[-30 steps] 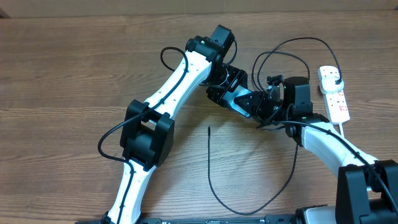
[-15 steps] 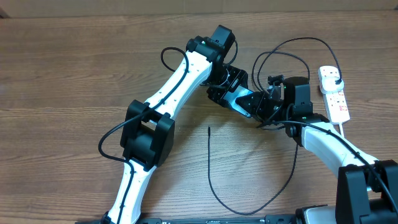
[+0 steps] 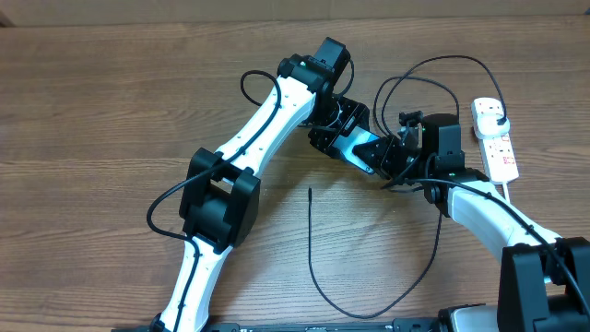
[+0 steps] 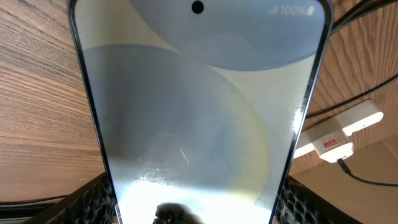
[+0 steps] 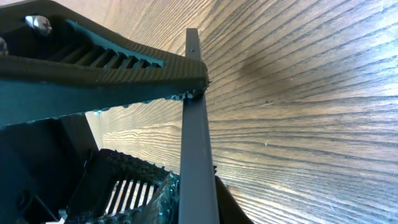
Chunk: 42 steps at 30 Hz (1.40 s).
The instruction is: Plug charger to phone and switch on socket
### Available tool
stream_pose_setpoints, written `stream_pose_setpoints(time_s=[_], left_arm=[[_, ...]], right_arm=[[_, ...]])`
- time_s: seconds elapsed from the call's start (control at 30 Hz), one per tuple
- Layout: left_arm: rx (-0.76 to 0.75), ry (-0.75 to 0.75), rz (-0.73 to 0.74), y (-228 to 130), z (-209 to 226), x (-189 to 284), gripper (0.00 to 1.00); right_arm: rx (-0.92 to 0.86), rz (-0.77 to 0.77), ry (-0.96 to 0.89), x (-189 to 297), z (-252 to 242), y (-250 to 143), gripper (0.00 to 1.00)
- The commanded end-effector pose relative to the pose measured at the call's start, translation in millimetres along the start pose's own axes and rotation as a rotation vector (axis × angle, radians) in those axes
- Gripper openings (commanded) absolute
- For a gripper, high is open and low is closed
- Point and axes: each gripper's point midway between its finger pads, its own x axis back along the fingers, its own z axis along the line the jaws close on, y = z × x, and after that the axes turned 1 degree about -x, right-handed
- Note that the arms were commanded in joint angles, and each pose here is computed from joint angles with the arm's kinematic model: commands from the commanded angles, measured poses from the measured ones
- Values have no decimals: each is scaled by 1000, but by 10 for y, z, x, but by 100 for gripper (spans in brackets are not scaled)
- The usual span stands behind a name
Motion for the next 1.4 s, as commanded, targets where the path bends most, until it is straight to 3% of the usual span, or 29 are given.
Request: stream_pose_setpoints(time_s=[0.0, 0.23, 0.3, 0.4, 0.53, 0.57, 0.97, 1.23, 1.37], left_arm=[[-47, -27, 112, -405, -103, 2, 4], [-48, -26, 104, -393, -102, 0, 4], [-48, -25, 94, -377, -101, -2, 13], [-48, -23, 77, -347, -97, -5, 53], [-48, -23, 78, -345, -97, -3, 95], [-48, -23, 78, -344, -96, -2, 100], [-110, -44, 91, -228, -109, 94, 100], [-244, -136, 154, 135, -123, 461, 100], [-283, -193, 168, 369, -106, 682, 100]], right_arm=[[17, -6, 13, -5, 79, 41, 12], [17, -6, 13, -5, 80, 40, 10], [17, -6, 14, -5, 80, 39, 5], [17, -6, 14, -5, 80, 39, 4], [17, -6, 14, -5, 80, 39, 4], [17, -6, 14, -5, 80, 39, 4], [16, -19, 0, -4, 56, 63, 4], [2, -52, -13, 5, 34, 132, 4], [-112, -90, -39, 11, -17, 194, 4]])
